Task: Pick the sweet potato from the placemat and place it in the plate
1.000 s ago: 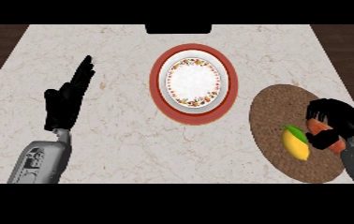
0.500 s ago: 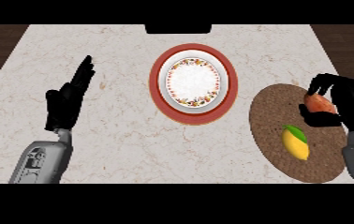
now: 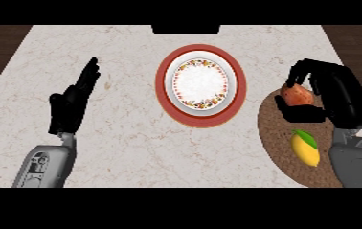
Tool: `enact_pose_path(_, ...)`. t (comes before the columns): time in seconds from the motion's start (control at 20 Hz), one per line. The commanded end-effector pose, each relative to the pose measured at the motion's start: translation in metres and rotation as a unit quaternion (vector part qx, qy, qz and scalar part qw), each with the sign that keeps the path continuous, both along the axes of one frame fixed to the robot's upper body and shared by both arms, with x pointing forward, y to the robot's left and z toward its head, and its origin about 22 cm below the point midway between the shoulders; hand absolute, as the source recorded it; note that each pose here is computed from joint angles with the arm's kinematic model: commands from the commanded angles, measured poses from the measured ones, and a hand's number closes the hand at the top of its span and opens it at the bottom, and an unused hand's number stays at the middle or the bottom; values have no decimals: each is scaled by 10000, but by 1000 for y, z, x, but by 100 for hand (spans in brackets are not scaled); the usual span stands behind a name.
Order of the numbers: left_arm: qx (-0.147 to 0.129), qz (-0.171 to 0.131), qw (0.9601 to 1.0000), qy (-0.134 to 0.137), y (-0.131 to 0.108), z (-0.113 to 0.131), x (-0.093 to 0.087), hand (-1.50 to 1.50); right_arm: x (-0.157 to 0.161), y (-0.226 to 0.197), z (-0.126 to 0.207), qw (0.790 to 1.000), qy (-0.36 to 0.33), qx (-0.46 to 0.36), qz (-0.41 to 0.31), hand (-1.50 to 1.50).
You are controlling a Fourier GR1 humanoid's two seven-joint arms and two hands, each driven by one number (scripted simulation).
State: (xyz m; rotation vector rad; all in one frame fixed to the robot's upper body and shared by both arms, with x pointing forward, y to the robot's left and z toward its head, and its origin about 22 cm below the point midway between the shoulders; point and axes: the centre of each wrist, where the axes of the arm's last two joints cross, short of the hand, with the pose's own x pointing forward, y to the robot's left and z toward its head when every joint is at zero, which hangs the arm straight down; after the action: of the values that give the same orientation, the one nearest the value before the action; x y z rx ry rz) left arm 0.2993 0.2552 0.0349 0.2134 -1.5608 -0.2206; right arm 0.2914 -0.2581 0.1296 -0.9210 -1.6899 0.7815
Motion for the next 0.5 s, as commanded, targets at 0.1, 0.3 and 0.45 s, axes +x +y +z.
enact_pose_path(0.1, 78, 20, 10000, -49, 8, 5, 15, 0, 29, 63, 7, 9987, 305, 229, 340, 150)
enact_pose_path(0.3, -22, -74, 10000, -3, 0, 6, 11, 0, 55, 103, -22, 9967, 522, 228, 570, 150)
enact_pose_path(0.45, 55, 9, 10000, -26, 8, 11, 3, 0, 74, 115, -27, 9953, 645, 408, 599, 150)
